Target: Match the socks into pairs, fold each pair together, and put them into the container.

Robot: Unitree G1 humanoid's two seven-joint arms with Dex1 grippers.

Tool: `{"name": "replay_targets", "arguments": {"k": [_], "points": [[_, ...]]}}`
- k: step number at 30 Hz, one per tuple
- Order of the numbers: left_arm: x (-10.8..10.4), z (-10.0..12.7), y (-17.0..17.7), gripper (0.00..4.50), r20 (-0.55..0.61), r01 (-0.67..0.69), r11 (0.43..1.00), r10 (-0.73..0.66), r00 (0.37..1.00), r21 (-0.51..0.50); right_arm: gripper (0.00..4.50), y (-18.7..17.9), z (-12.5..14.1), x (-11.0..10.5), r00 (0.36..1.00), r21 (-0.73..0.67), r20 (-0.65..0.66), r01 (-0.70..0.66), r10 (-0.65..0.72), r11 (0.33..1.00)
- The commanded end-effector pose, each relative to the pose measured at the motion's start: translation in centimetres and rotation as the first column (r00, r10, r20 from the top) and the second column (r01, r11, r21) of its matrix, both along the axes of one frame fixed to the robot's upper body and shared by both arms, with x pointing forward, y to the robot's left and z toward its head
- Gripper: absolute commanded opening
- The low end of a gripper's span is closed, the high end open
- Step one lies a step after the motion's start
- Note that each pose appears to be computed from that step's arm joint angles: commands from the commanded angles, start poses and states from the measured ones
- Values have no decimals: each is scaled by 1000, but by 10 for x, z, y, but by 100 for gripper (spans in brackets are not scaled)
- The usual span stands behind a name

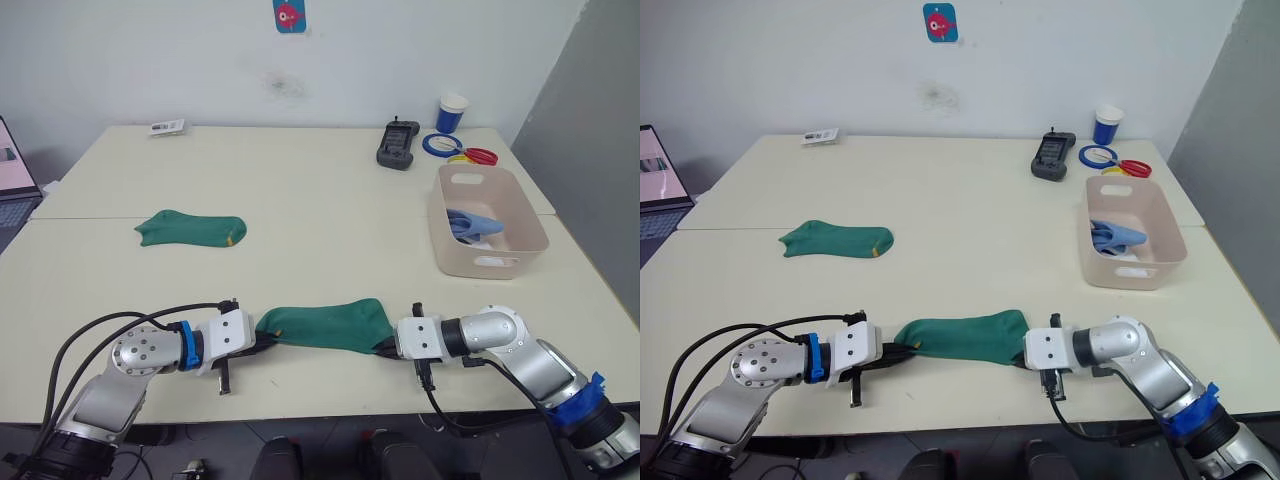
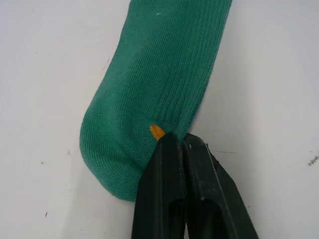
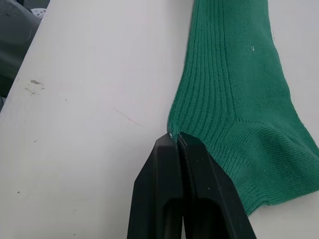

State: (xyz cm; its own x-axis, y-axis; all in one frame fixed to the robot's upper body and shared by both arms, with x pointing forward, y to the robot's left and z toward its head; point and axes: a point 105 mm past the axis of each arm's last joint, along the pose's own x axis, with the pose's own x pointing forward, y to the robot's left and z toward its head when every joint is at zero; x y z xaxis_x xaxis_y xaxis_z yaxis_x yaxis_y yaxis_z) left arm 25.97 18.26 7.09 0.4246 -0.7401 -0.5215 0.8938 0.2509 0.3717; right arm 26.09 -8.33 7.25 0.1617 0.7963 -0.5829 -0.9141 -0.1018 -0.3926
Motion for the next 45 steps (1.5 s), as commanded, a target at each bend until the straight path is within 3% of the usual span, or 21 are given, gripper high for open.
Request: {"name": "replay_targets", "arguments": {"k": [1, 6, 11, 14, 22, 29, 40, 41, 45], "points": [[-13, 13, -5, 2, 0, 62, 997, -62, 998, -46, 0, 0, 26, -5, 1000, 62, -15, -25, 26, 998], [-50, 36, -8, 2, -102, 179, 983, -182, 978, -38, 0, 1, 53, -37, 981, 100, -162, -95, 111, 990], [-76, 67, -5, 2, -334, 183, 982, -189, 923, -51, 0, -4, 78, -59, 922, 97, -365, -101, 130, 990], [-64, 75, 2, 2, -395, 114, 992, -128, 910, -57, 0, 1, 82, -46, 903, 130, -421, -35, 88, 991], [-20, 37, 12, 2, -406, 20, 1000, -28, 914, -24, 0, -6, 47, 7, 915, 48, -403, 54, -30, 997], [20, 21, 5, 2, -312, 9, 1000, -7, 950, 5, 0, -10, 34, 46, 943, -7, -327, 66, -65, 998], [46, 18, 4, 2, -252, -21, 999, 32, 967, 47, 0, -1, 34, 63, 965, 0, -258, 47, -46, 999], [48, 19, 4, 21, -241, -22, 999, 32, 970, 45, 0, -2, 33, 64, 967, -2, -249, 49, -48, 999], [50, 24, 4, 128, -226, -37, 999, 40, 973, 14, 104, -7, 38, 70, 977, 15, -199, 76, -71, 997]]}}
